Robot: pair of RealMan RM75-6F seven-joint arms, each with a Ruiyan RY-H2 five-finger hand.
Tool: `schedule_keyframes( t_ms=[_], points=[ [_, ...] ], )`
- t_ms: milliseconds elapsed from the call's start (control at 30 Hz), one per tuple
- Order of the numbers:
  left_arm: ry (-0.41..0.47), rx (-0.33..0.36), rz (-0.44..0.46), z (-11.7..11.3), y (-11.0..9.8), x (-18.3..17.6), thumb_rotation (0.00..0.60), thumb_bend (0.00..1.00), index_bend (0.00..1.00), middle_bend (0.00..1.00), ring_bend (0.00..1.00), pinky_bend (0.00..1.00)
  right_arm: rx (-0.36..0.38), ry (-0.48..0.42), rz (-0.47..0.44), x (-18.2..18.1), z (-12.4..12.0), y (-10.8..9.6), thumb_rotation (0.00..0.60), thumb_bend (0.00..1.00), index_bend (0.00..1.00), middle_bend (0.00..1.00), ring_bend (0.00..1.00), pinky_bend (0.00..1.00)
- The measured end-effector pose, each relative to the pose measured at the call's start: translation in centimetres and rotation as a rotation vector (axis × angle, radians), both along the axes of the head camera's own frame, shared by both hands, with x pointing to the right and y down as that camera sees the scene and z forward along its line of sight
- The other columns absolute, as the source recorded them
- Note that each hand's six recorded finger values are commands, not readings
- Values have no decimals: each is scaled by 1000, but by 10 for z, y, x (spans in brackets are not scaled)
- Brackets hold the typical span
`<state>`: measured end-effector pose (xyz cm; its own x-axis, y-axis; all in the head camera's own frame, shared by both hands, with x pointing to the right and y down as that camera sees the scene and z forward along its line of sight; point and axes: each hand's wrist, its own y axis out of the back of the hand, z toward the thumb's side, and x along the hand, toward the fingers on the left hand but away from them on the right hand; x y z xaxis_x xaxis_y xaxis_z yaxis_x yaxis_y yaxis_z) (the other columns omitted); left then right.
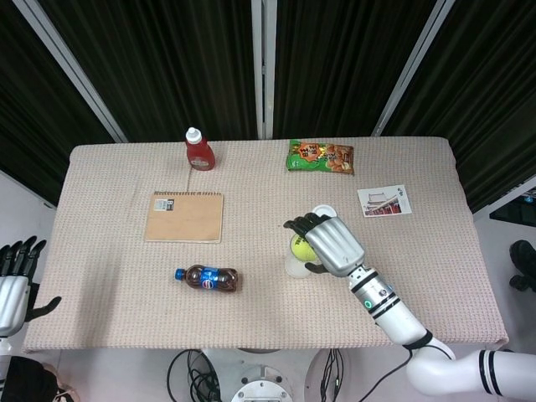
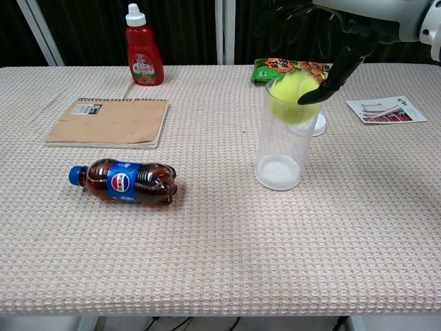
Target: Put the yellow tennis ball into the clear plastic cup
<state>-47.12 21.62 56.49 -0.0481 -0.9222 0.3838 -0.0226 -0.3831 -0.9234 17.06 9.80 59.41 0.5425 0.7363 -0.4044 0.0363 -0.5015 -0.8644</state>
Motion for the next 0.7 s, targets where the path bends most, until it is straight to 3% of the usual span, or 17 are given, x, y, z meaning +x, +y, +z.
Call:
schedule_keyframes(
  t_ms=[233, 367, 467, 567, 700],
  points=[
    [-3, 5, 5, -2, -1, 1, 600, 122, 0, 0, 0, 8, 32, -16, 19, 6, -10, -2, 600, 9, 208, 270, 237, 435],
    [1, 18, 11, -4, -2, 3, 600, 122, 0, 0, 0, 8, 94, -7, 45, 25, -21, 1, 600, 9, 141, 227, 166, 334],
    [0, 25, 18, -7, -2, 5, 600, 122, 0, 0, 0, 7, 154, 42, 100, 57, -27, 8, 600, 14, 26, 91, 28, 176],
    [-3, 33, 30, -8, -4, 6, 600, 123, 0, 0, 0, 8, 177, 147, 207, 111, -25, 22, 600, 46, 0, 2, 0, 26],
    [-7, 38, 32, -8, -5, 6, 600, 121, 0, 0, 0, 8, 161, 276, 370, 190, -18, 46, 600, 58, 0, 0, 0, 0]
  ],
)
